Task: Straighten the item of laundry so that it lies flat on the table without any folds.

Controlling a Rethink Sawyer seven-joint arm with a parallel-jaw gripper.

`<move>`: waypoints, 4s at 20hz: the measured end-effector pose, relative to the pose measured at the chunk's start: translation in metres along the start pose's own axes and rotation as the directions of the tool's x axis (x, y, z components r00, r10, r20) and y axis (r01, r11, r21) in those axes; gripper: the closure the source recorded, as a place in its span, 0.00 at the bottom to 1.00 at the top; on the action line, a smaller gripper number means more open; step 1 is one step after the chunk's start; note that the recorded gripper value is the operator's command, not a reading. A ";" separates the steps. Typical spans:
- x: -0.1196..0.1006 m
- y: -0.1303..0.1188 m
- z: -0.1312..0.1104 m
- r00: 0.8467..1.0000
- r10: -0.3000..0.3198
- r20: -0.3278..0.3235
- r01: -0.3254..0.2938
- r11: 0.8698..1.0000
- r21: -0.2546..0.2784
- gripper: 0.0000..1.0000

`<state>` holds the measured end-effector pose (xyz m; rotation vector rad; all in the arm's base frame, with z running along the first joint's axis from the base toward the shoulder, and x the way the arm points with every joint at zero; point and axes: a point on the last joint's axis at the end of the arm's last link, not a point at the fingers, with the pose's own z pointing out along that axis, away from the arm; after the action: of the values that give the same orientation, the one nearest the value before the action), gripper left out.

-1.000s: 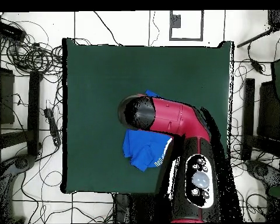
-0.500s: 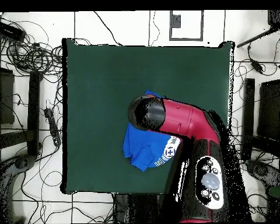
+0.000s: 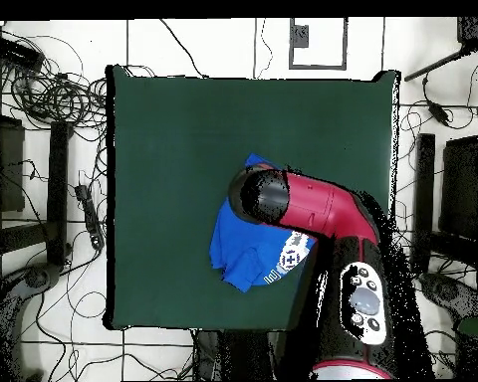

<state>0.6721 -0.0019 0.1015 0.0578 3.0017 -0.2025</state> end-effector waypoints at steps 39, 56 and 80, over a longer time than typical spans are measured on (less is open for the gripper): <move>0.038 -0.015 0.066 1.000 0.029 0.012 -0.029 0.999 0.013 0.00; 0.058 -0.047 0.101 0.996 0.081 -0.026 -0.081 0.997 0.020 0.00; 0.066 -0.044 0.117 0.997 0.077 -0.016 -0.077 0.997 0.022 0.00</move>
<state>0.6200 -0.0594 -0.0169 0.1774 3.0074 -0.2275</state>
